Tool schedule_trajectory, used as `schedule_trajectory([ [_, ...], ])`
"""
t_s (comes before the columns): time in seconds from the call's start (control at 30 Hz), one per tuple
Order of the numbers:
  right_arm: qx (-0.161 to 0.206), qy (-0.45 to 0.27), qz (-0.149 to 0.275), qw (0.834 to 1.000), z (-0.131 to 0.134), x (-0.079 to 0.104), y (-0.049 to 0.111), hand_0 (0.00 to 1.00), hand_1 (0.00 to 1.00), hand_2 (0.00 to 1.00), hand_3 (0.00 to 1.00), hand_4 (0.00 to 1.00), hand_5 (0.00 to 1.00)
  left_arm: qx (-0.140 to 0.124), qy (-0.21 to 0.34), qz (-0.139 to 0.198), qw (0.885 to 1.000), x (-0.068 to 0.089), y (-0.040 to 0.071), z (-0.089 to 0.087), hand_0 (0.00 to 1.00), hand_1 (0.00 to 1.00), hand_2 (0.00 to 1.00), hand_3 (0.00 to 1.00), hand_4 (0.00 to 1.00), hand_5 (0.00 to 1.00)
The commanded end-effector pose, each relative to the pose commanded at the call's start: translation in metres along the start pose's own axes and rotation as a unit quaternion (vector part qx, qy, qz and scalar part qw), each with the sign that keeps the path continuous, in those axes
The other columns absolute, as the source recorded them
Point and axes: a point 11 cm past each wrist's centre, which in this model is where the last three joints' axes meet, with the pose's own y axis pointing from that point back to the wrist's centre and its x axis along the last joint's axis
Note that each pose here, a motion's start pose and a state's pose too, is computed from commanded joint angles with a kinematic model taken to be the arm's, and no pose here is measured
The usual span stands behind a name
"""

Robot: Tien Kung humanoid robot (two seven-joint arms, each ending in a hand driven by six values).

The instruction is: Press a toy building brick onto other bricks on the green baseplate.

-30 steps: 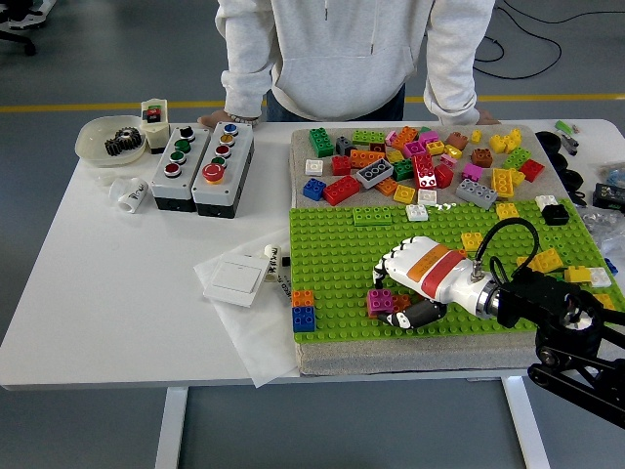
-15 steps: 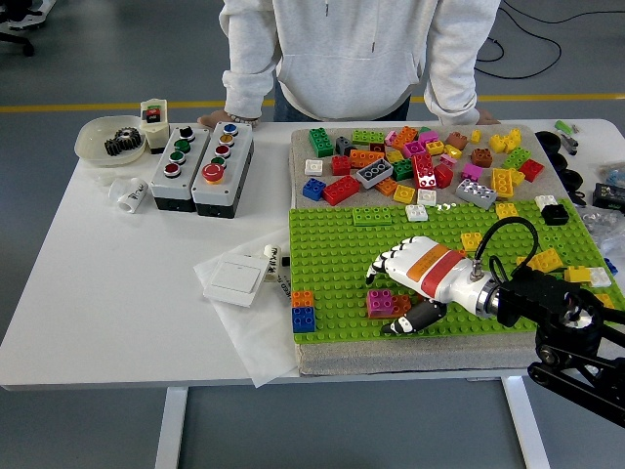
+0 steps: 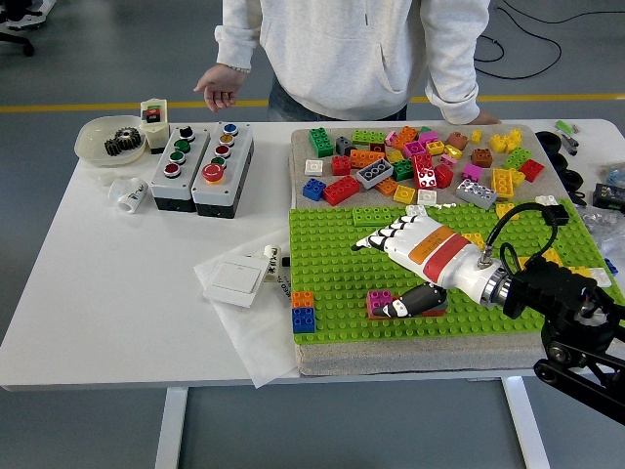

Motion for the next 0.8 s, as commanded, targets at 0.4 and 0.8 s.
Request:
schedule_trajectory([
  [0.4, 0.011, -0.072, 0.072, 0.995, -0.038, 0.039, 0.026, 0.678, 0.667, 0.709, 0.574, 0.946, 0.499, 0.006, -0.004, 0.0, 1.0, 0.0, -0.001, -0.007, 0.796, 0.789, 0.786, 0.58, 0.612, 0.621],
  [0.8, 0.041, -0.135, 0.002, 0.99, -0.059, 0.017, 0.033, 0.665, 0.654, 0.704, 0.539, 0.901, 0.492, 0.007, -0.007, 0.0, 1.0, 0.001, -0.001, -0.009, 0.796, 0.788, 0.786, 0.58, 0.612, 0.62],
])
